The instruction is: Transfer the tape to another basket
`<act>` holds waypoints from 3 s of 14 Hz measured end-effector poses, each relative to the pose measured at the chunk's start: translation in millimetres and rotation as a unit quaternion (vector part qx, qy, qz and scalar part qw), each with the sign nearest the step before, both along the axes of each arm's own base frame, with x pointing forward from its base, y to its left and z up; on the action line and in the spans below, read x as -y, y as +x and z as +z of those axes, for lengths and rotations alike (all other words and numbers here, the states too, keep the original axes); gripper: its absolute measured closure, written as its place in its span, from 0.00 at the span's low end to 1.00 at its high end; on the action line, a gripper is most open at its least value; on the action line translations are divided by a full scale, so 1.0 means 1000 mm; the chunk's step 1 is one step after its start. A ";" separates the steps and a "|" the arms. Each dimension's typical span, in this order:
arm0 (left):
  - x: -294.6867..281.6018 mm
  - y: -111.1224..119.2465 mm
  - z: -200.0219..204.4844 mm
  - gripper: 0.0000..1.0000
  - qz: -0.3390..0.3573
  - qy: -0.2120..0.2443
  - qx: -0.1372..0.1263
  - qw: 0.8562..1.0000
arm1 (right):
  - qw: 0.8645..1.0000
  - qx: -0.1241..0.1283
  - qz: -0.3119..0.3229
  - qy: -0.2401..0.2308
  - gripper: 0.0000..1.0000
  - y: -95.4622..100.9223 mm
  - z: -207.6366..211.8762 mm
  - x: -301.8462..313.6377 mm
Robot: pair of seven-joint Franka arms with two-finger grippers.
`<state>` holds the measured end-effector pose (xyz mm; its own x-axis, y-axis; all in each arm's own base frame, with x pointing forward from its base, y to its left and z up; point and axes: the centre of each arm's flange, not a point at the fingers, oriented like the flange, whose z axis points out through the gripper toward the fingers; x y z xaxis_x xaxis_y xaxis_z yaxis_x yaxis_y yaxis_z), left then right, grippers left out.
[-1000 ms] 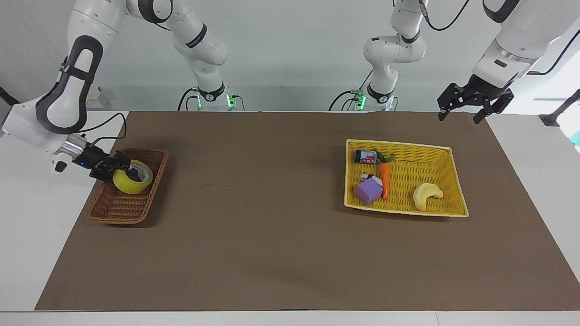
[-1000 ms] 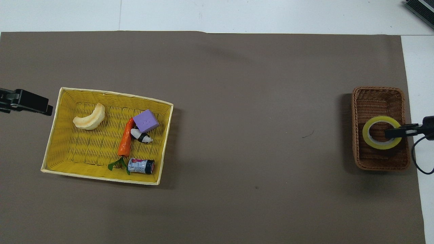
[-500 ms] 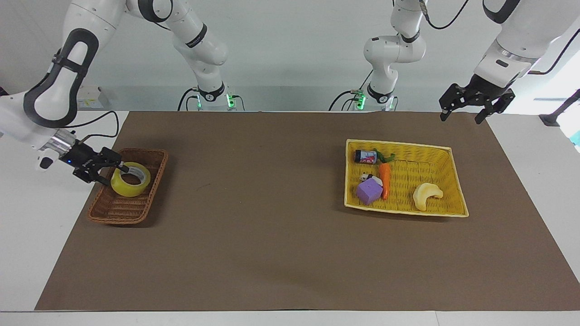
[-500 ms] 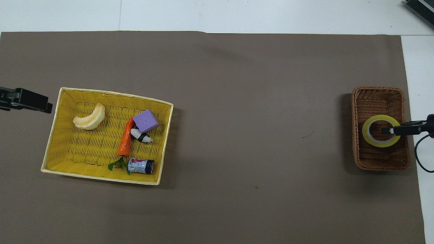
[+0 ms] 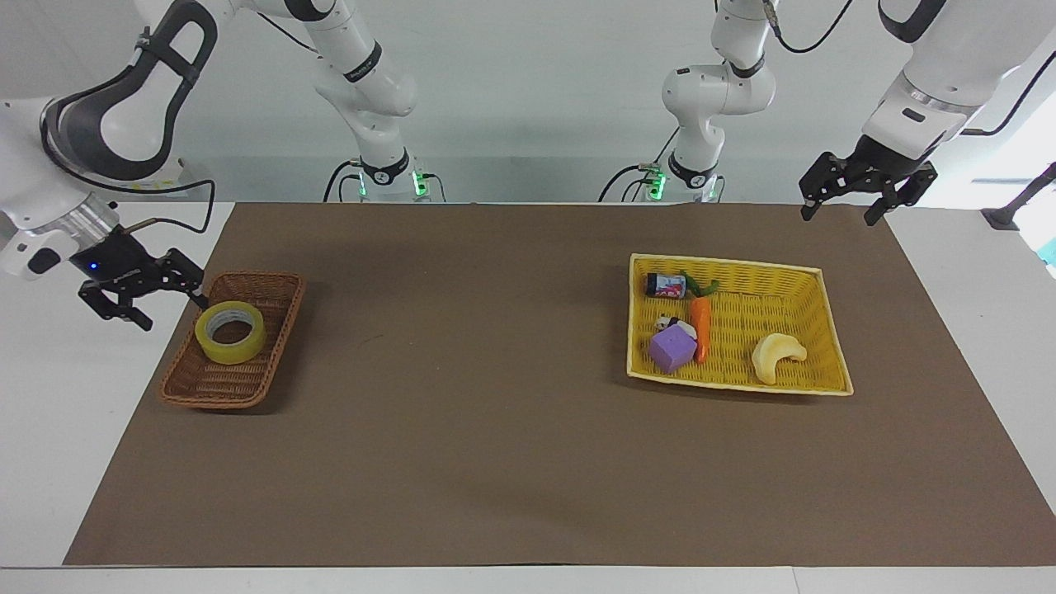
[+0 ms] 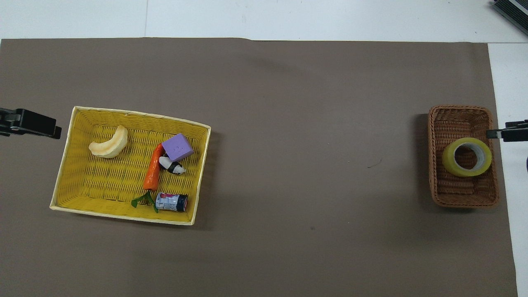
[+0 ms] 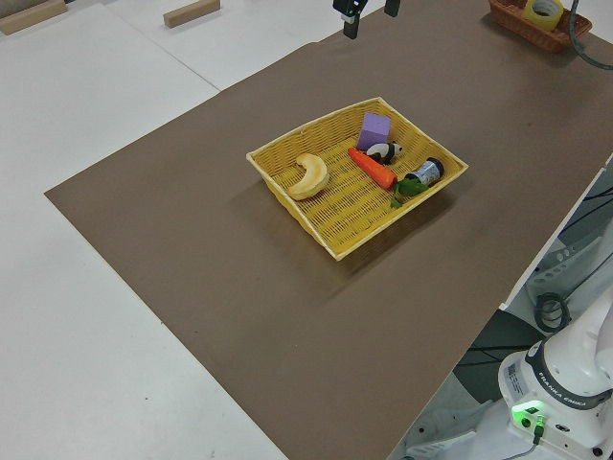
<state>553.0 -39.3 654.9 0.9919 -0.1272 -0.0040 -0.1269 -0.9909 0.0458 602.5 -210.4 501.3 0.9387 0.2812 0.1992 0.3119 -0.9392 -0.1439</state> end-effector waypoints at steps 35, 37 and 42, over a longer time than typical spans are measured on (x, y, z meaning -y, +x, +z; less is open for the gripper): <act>0.000 0.000 0.000 0.00 0.000 0.000 0.001 1.000 | 0.970 -0.085 -0.217 -0.070 0.00 -0.082 0.168 -0.217; 0.000 0.000 0.000 0.00 0.000 0.000 0.001 1.000 | 0.971 -0.084 -0.214 -0.071 0.00 -0.082 0.168 -0.208; 0.000 0.000 0.000 0.00 0.000 0.000 0.001 1.000 | 0.971 -0.087 -0.209 -0.077 0.00 -0.082 0.164 -0.207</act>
